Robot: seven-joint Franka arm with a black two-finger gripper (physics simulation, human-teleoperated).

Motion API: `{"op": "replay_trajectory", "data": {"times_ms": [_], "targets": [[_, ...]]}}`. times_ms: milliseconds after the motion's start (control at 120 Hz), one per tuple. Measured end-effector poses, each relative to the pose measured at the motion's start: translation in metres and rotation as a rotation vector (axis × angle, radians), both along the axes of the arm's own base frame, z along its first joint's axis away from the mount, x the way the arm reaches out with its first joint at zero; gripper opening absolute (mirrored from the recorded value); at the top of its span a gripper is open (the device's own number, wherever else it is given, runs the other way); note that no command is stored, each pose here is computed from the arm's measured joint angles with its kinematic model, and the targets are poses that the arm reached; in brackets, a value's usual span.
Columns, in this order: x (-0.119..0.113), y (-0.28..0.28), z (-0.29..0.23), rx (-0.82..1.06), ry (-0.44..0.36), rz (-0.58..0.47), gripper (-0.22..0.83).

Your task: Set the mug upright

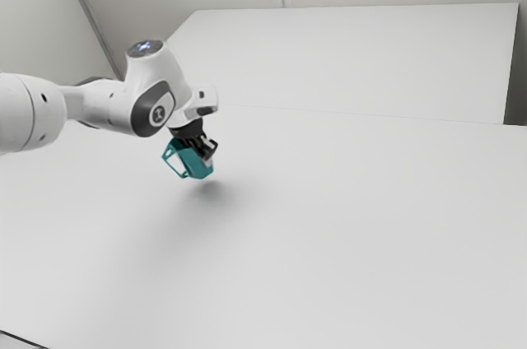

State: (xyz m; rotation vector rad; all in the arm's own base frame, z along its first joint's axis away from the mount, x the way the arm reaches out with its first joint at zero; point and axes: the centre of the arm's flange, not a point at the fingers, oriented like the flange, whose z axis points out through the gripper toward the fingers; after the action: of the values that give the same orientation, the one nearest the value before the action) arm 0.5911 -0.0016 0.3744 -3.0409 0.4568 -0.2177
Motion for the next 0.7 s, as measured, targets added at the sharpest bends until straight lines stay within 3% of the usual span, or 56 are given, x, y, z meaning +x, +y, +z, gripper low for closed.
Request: {"op": "replay_trajectory", "data": {"times_ms": [283,700], "targets": [[-0.032,-0.011,-0.019,0.005,0.004,0.020,-0.17],[-0.036,-0.014,-0.036,-0.010,-0.012,0.054,-0.17]]}}
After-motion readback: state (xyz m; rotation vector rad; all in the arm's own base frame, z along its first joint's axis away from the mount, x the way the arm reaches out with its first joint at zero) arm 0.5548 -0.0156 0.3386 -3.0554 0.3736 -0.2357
